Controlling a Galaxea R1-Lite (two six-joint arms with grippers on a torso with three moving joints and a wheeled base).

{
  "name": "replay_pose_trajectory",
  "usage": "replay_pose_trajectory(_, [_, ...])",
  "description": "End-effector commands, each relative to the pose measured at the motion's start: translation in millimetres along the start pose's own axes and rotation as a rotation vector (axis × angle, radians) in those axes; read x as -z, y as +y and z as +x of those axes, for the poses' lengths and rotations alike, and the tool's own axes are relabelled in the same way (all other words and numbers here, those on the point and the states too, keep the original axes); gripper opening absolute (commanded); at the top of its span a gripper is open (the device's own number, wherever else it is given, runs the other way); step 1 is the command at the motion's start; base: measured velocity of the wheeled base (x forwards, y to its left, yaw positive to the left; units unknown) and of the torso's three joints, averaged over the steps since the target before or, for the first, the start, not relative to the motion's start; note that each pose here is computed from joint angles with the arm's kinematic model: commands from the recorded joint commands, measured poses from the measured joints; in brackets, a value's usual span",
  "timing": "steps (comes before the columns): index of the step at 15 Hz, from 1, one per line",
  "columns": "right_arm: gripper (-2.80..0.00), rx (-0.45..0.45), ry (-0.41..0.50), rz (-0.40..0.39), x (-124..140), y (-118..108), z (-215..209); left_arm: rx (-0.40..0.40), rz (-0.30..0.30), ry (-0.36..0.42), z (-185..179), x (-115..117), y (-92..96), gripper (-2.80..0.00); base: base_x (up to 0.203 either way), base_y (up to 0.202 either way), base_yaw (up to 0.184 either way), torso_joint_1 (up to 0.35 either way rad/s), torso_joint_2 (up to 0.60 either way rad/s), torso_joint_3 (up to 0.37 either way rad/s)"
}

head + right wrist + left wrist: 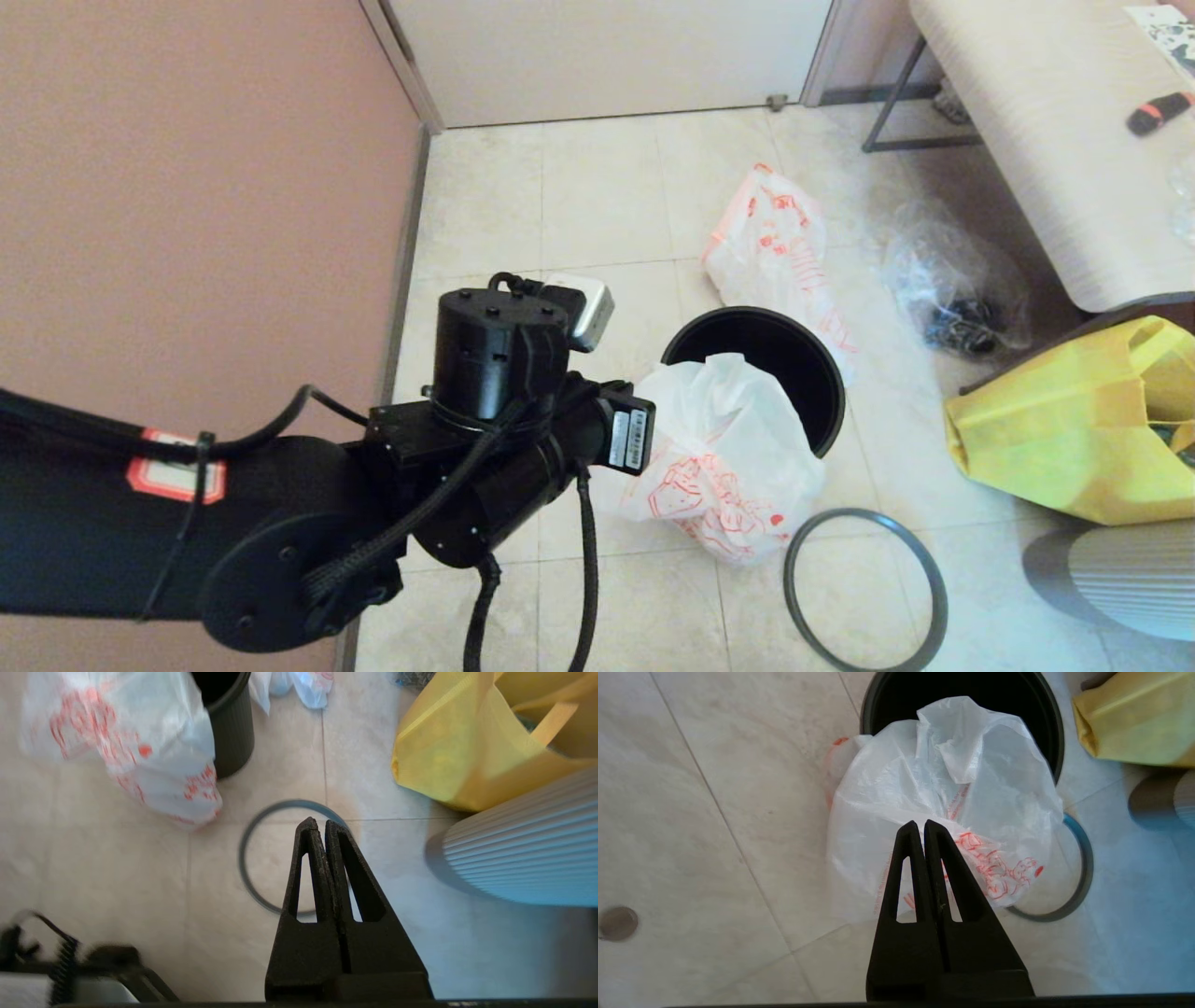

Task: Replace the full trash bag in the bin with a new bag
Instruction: Put the new garbage bag on the trash can

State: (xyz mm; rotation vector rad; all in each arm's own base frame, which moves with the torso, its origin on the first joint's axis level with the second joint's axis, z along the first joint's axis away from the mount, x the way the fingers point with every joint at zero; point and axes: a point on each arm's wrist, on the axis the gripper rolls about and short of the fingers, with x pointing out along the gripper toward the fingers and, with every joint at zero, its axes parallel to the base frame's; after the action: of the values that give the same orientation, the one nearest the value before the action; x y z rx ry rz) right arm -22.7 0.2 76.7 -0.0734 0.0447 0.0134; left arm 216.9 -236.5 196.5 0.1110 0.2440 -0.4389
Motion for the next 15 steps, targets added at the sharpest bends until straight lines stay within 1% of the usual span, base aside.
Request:
replay_pose_trajectory(1, [-2.80, -0.004, 0.008, -0.031, -10.3, -0.7, 0.7, -0.021, 0.014, -0.031, -6.4, -9.6, 11.2, -2.80, 0.000, 0.000, 0.000, 0.000, 0.00, 0.000])
replay_pose_trajectory(2, [-2.80, -0.003, -0.001, -0.045, -29.9, -2.1, 0.7, -0.020, 0.015, -0.031, -7.1, -10.3, 11.4, -2.80, 0.000, 0.000, 0.000, 0.000, 0.00, 0.000])
replay_pose_trajectory(4, [-2.80, -0.007, 0.045, -0.055, -69.1, -5.2, 13.3, -0.016, 0.014, -0.039, -7.9, -13.5, 10.0, -2.80, 0.000, 0.000, 0.000, 0.000, 0.00, 0.000])
replay_pose_trajectory(6, [-2.80, -0.012, 0.080, -0.060, -114.5, -8.7, 36.9, -0.010, 0.026, -0.018, -6.7, -10.5, 7.3, -2.80, 0.000, 0.000, 0.000, 0.000, 0.00, 0.000])
replay_pose_trajectory(8, [-2.80, -0.025, 0.183, -0.062, -140.4, -10.9, 77.2, -0.004, 0.030, -0.013, -7.7, -9.7, 5.4, -2.80, 0.000, 0.000, 0.000, 0.000, 0.00, 0.000])
replay_pose_trajectory(9, [-2.80, -0.037, 0.246, -0.062, -148.2, -11.2, 103.3, -0.004, 0.031, -0.011, -7.2, -9.2, 5.4, -2.80, 0.000, 0.000, 0.000, 0.000, 0.00, 0.000])
replay_pose_trajectory(10, [-2.80, -0.053, 0.301, -0.062, -151.8, -10.3, 129.7, -0.008, 0.028, -0.012, -6.7, -9.4, 6.7, -2.80, 0.000, 0.000, 0.000, 0.000, 0.00, 0.000])
replay_pose_trajectory(12, [-2.80, -0.081, 0.415, -0.064, -145.7, -2.2, 189.9, -0.024, 0.026, -0.019, -7.4, -11.7, 10.1, -2.80, 0.000, 0.000, 0.000, 0.000, 0.00, 0.000])
replay_pose_trajectory(13, [-2.80, -0.073, 0.477, -0.071, -135.6, 5.1, 219.3, -0.026, 0.024, -0.023, -8.2, -13.0, 10.9, -2.80, 0.000, 0.000, 0.000, 0.000, 0.00, 0.000])
replay_pose_trajectory(15, [-2.80, -0.036, 0.597, -0.115, -106.0, 27.7, 274.1, -0.039, 0.018, -0.038, -12.5, -16.9, 12.7, -2.80, 0.000, 0.000, 0.000, 0.000, 0.00, 0.000])
